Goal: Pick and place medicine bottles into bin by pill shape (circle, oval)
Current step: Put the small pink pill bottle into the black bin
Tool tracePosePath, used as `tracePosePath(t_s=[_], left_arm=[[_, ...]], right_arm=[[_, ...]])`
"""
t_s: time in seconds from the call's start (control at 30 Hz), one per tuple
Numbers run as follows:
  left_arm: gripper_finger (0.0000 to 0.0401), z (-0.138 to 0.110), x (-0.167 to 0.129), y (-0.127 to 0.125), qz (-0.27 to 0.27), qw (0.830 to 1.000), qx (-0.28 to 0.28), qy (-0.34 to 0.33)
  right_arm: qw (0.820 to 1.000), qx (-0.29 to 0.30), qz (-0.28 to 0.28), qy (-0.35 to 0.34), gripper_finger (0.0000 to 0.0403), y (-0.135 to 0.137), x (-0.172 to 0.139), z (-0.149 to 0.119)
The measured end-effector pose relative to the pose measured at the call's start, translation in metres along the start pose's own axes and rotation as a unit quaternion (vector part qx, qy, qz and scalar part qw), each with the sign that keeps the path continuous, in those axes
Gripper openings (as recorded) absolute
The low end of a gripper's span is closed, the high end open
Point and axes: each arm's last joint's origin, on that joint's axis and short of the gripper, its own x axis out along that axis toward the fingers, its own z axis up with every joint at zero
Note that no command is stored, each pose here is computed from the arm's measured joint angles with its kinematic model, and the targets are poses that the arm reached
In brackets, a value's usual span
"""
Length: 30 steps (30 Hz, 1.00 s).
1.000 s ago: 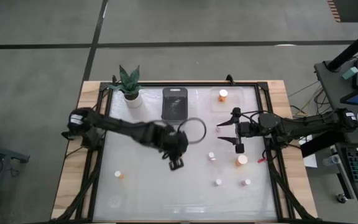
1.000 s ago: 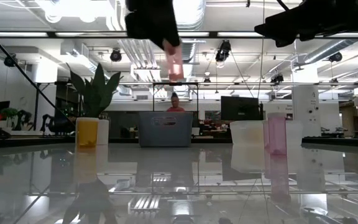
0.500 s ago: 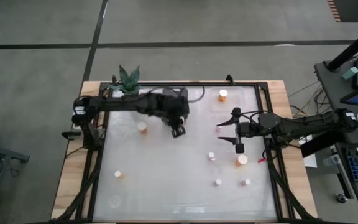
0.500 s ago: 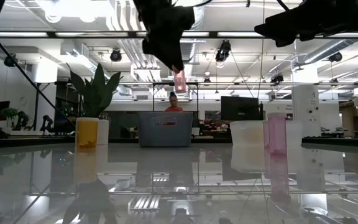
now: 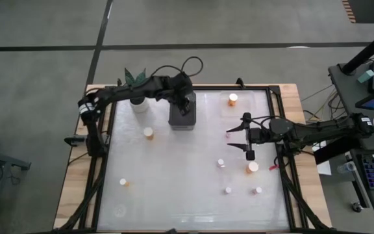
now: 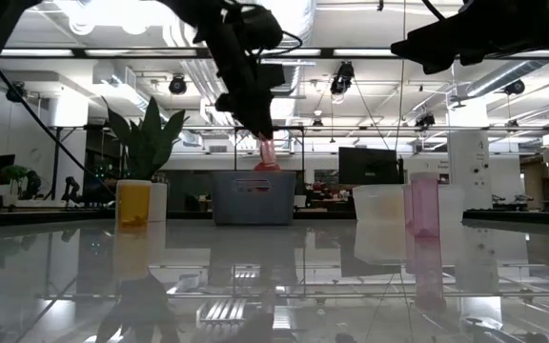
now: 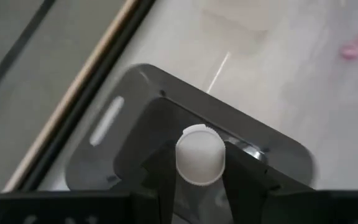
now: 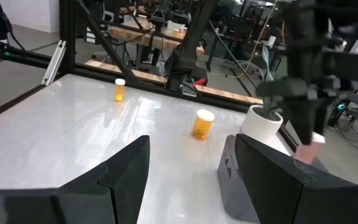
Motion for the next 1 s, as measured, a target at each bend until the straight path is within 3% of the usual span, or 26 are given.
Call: tracePosePath(t_s=[0.5,1.0], left_arm=[[0.0091,-0.007,0.068,0.024,0.020,0.999,0.025,0.041],[0.0091,-0.008,0.080,0.026,0.020,0.997,0.065,0.041]], right_arm=[[1.000,-0.004,0.000,0.004,0.0228,0.000,0.000,-0.001],[1.000,-0.005,-0.010,0.012,0.0228,0.000,0.000,-0.002]])
